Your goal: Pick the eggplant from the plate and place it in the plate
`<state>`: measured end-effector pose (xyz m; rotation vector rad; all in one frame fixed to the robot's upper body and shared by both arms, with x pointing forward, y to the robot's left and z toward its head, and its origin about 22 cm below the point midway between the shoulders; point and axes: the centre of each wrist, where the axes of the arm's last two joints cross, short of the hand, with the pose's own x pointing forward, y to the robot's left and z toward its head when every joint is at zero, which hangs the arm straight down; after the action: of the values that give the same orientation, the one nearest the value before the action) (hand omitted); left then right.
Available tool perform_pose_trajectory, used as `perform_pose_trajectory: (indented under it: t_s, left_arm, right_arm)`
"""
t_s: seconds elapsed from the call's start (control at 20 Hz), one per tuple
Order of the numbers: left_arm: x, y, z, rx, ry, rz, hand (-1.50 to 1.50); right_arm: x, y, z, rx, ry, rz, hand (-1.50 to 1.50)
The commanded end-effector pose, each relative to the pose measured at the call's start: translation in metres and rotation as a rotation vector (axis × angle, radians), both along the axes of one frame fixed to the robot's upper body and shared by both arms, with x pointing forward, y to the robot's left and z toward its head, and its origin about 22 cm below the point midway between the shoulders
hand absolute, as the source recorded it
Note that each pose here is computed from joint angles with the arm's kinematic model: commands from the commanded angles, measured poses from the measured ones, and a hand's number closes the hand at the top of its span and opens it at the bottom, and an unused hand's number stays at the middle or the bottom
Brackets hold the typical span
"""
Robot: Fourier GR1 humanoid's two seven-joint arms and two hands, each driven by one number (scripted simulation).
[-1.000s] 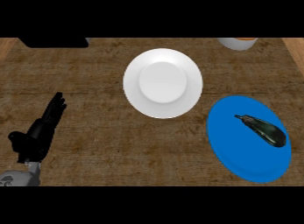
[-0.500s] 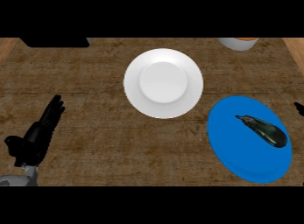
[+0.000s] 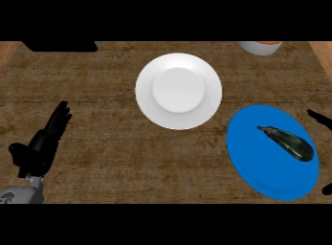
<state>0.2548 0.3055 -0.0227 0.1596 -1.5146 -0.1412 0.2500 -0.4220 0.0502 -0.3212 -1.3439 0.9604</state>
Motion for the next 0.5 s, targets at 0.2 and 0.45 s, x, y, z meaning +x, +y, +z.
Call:
perform_pose_trajectory:
  t_s: [0.2, 0.45]
  left_arm:
    - [-0.010, -0.012, 0.001, 0.008, -0.026, -0.012, 0.00]
    - [0.001, -0.002, 0.000, 0.001, -0.006, -0.007, 0.00]
  right_arm:
    - [0.025, 0.014, -0.026, -0.032, 0.030, 0.013, -1.50]
    - [0.018, 0.023, -0.055, -0.109, 0.035, -0.017, -1.50]
